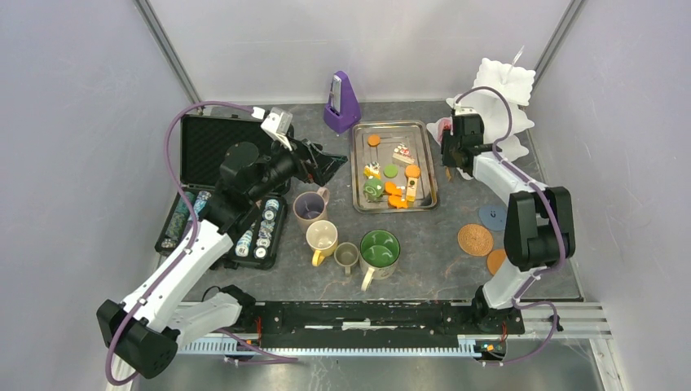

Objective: Serve the afternoon tea

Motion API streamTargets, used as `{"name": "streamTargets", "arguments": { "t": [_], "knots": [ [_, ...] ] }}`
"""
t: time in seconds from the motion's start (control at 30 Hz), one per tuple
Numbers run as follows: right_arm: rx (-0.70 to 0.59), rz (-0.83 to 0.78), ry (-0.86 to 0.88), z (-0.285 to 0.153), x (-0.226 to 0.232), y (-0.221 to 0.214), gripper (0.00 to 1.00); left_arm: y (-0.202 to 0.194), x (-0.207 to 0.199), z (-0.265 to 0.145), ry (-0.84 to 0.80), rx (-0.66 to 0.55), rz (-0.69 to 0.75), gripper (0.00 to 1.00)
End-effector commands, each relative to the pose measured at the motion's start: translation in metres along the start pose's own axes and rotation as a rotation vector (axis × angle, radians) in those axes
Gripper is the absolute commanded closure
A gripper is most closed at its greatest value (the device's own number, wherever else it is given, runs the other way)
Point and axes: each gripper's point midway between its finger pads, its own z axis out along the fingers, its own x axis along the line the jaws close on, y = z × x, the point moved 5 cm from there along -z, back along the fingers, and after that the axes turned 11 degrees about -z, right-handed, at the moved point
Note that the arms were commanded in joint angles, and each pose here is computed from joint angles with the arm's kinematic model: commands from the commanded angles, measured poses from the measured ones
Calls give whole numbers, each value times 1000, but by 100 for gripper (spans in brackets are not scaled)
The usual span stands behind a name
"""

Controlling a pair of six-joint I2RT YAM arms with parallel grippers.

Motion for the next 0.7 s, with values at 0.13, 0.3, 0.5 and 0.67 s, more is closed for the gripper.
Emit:
{"name": "streamTargets", "arguments": {
  "t": [0.13, 0.3, 0.5, 0.67],
  "knots": [
    [-79, 32, -73, 11, -8, 39, 87, 17, -15, -8, -34, -60, 78, 0],
    [-52, 15, -99, 22, -10, 40, 86, 17, -15, -8, -32, -61, 82, 0],
    [-15, 1, -132, 33, -13, 37, 85, 16, -16, -8, -35, -55, 79, 0],
    [4, 6, -132, 41, -12, 33, 82, 16, -16, -7, -36, -54, 81, 0]
  ]
}}
